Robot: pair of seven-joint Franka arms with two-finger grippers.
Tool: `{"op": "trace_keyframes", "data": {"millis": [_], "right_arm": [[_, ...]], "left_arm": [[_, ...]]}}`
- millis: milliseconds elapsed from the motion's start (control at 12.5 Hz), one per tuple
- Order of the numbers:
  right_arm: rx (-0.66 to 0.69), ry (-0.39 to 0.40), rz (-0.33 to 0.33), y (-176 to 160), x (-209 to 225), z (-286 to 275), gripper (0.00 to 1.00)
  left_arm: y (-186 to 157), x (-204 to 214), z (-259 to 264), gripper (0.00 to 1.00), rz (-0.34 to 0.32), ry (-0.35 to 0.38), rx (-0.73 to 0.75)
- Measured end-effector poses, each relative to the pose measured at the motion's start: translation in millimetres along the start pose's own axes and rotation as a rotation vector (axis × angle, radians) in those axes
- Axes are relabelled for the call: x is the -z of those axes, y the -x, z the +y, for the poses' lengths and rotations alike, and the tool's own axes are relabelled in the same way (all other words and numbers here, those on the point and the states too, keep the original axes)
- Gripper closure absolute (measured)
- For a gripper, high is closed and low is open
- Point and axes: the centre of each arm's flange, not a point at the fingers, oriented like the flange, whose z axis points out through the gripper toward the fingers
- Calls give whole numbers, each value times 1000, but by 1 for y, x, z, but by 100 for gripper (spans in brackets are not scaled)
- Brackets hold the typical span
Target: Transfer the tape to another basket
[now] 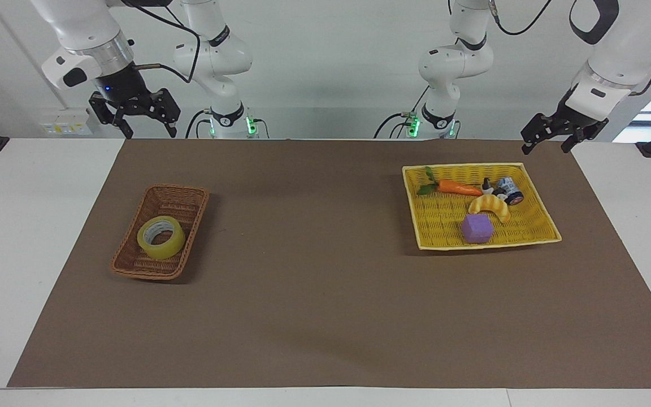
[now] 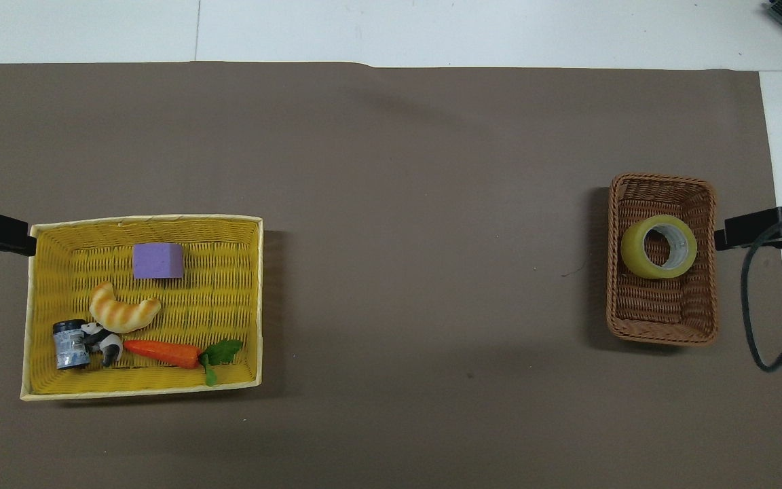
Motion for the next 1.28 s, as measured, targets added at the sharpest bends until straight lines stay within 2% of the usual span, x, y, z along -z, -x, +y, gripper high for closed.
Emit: {"op": "trace_keyframes", "data": {"millis": [1277], "right_arm": [[12,11,4,-1,-1,1,0]], "left_arm": [[0,0,0,0,0,0,0]]}}
